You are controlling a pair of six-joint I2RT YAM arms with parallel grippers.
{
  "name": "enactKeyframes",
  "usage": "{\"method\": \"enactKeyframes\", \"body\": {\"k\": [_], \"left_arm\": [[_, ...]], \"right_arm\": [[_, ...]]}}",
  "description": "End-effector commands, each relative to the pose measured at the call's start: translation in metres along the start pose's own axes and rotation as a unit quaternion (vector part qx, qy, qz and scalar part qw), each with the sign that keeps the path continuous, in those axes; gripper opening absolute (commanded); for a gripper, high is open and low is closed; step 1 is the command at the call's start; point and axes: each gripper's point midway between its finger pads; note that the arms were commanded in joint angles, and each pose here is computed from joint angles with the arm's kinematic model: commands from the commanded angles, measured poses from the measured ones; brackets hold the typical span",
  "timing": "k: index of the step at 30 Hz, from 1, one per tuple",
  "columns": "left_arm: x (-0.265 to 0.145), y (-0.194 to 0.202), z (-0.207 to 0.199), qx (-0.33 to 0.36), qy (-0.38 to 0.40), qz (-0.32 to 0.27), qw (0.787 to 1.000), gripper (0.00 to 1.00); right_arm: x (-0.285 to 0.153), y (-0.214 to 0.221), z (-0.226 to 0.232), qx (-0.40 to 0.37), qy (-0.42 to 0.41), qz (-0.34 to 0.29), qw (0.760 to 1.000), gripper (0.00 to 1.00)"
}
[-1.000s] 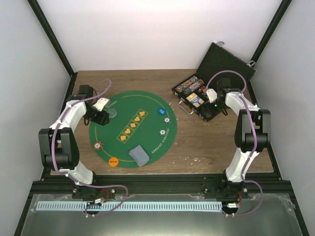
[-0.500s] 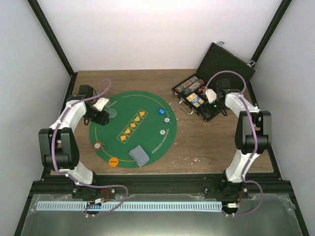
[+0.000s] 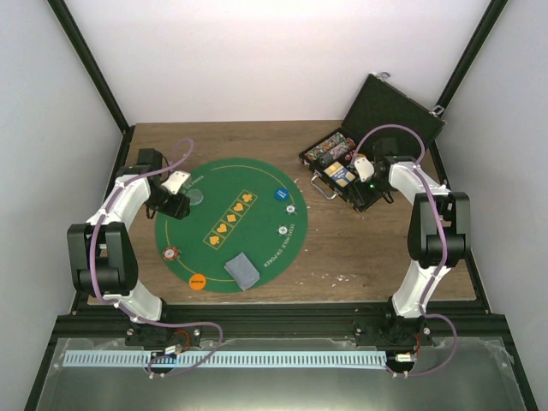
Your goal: Distribute texas hold em gaming equipment
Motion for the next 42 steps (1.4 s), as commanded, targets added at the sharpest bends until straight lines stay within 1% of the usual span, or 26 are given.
{"method": "enactKeyframes", "body": {"k": [1,8,14,25,33,38,42], "left_arm": [[0.001,0.002,0.001,0.004,0.002,-0.001,1.0,0.62],[0.001,0.003,0.002,0.004,0.0,0.0,1.0,0.62],[0.001,0.003,0.002,0.004,-0.001,0.002,1.0,0.62],[0.002,0.004,0.003,0.003,-0.001,0.003,1.0,0.62],[0.002,0.004,0.002,0.003,0.0,0.002,1.0,0.62],[0.003,0.004,0.002,0.004,0.002,0.003,1.0,0.62],[0.003,0.004,0.001,0.004,0.003,0.003,1.0,0.62]], "right_arm": [[0.011,0.01,0.001,0.004,-0.002,0.024,1.0,0.66],[0.021,0.021,-0.007,0.014,0.012,0.051,0.999,0.73],[0.022,0.023,-0.024,0.032,0.032,0.059,0.997,0.78],[0.029,0.026,-0.012,0.029,0.014,0.062,0.998,0.78],[0.025,0.026,-0.019,0.02,0.051,0.068,0.996,0.8],[0.016,0.012,-0.013,0.0,0.053,0.035,0.998,0.81],[0.01,0.009,-0.013,-0.01,0.06,0.025,0.998,0.81]]}}
Point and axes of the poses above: each gripper's point midway between its finger pads, its own x axis out along the fingers, its own z axis along the line the jaws close on, y = z × x, and after that the axes turned 1 degree about x, right-handed
